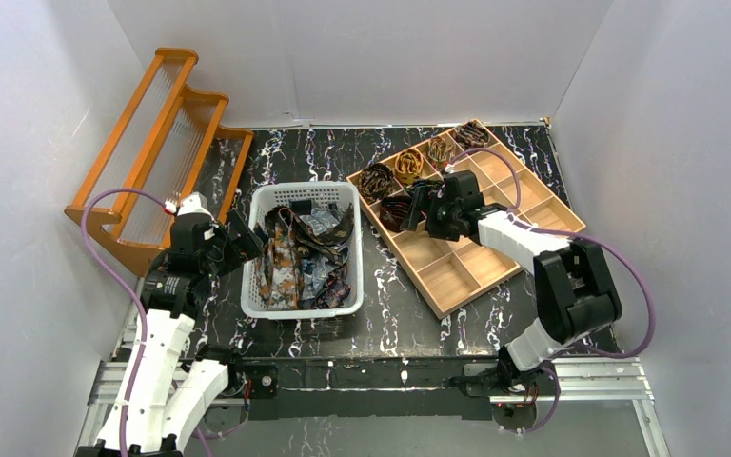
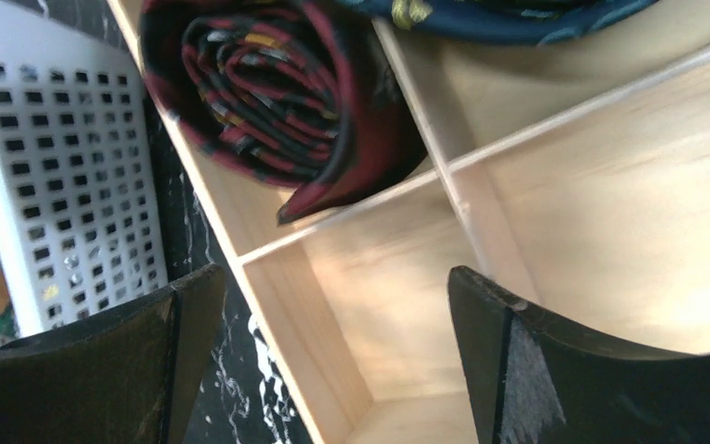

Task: Roll the ties
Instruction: Move the storage box to the corner of the board.

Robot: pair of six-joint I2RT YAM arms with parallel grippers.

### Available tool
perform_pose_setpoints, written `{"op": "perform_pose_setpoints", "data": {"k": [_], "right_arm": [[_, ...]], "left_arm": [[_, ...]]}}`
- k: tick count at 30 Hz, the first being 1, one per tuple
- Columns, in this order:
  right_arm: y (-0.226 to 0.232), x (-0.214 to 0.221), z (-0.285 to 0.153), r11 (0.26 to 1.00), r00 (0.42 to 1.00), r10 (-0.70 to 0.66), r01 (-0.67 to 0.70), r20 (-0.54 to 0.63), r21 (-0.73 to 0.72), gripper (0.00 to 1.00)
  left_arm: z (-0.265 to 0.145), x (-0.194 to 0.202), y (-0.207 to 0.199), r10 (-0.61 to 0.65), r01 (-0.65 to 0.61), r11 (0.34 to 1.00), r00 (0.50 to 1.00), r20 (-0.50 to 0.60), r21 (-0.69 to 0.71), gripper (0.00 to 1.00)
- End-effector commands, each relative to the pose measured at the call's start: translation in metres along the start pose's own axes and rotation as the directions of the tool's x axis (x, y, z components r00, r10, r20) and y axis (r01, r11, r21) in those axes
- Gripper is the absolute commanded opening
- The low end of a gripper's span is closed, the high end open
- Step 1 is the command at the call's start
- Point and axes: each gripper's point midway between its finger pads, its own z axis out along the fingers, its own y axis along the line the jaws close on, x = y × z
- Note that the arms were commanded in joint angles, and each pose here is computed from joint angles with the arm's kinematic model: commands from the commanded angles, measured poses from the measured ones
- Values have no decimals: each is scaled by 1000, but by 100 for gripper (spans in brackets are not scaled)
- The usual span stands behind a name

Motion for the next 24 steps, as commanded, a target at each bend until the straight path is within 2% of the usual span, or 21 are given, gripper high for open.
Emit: {"op": "perform_pose_setpoints", "data": {"k": [1,12,18,24], "right_arm": [[-1,-42,13,999,994,-2,6,110,-36,99],[-12,-98,36,996,968,79,-69,238,-49,99],[-3,-110,50,991,967,117,-99,224,-92,99],[-10,-124,59,991,960,133,-127,247,-39,99]], "left_arm": [[-2,2,-1,-13,13,1000,1000,1,11,98],[1,5,-4,-27,28,999,1000,-13,26,98],[1,6,-5,-28,29,999,999,-19,32,98],[-1,6,-6,-31,31,999,999,-17,38,98]]}}
